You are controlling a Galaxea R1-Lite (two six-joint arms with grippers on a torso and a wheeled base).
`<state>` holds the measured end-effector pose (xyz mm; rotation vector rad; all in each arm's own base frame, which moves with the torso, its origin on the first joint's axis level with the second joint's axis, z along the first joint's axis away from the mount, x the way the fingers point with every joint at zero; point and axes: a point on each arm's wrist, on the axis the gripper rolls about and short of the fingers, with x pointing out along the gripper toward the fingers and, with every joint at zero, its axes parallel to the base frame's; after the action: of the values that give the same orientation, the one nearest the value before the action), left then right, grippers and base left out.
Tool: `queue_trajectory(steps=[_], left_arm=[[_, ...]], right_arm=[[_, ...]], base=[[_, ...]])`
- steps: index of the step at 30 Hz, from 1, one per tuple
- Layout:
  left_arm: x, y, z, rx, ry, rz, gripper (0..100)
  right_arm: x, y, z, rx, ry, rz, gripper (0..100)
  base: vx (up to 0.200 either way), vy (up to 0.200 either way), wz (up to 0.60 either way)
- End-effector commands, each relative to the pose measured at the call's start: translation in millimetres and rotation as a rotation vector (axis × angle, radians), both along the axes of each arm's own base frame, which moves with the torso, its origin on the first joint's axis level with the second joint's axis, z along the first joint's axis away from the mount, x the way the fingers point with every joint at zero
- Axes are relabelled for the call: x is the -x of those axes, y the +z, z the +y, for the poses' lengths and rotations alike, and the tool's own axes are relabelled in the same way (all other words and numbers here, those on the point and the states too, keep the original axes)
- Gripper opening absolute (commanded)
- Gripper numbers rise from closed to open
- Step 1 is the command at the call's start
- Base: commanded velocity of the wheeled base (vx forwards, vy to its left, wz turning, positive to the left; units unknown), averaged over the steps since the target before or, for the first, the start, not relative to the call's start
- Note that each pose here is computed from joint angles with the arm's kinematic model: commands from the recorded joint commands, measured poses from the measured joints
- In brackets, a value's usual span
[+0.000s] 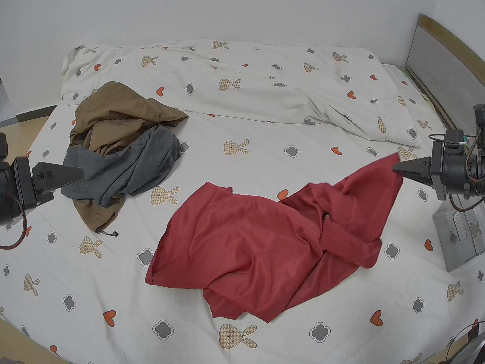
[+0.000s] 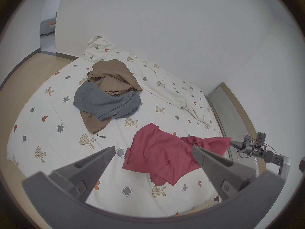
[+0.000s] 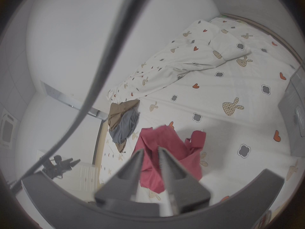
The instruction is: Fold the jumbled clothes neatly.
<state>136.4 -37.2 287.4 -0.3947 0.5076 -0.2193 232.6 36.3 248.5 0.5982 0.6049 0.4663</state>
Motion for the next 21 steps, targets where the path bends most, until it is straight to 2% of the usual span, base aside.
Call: queue_trajectory(steps=[1,4,6,9,13,14,16,19,21], left_arm=[[-1,-2,0,-0.003,-0.001,0.009,100],[-1,-2,0,-0.003,-0.001,0.007,100],[-1,-2,0,-0.002,-0.002,0.007,100],[-1,-2,0,-0.004,-0.003,0.008,100],[-2,-3,-1,-0.007,-0.004,0.014,100],[-4,-6,-1,-0.013,-0.007,0.023,100],[-11,-10,-3,-0.015,-0.009,0.032,100],[-37,-22,-7,-0.018,-0.009,0.078,100],[-72,-38,-5,-0.023,-0.004,0.144,100]], right_arm=[[18,-6,-3,0.039,0.01,-0.004,100],[15,-16,-9,0.115,-0.021,-0.008,100],[11,-20,-14,0.202,-0.107,-0.014,100],[11,-20,-14,0.245,-0.166,-0.017,100],[10,-24,-6,0.243,-0.121,-0.003,100],[7,-29,4,0.242,-0.067,0.011,100],[0,-37,13,0.248,-0.033,0.042,100],[-3,-40,19,0.247,-0.013,0.039,100],[-3,-41,22,0.237,-0.007,0.024,100]], base=[[0.0,0.0,0.0],[0.0,0.0,0.0],[0.0,0.0,0.0],[0.0,0.0,0.0],[0.0,0.0,0.0],[0.0,0.0,0.0],[0.0,0.0,0.0],[0.0,0.0,0.0],[0.0,0.0,0.0]])
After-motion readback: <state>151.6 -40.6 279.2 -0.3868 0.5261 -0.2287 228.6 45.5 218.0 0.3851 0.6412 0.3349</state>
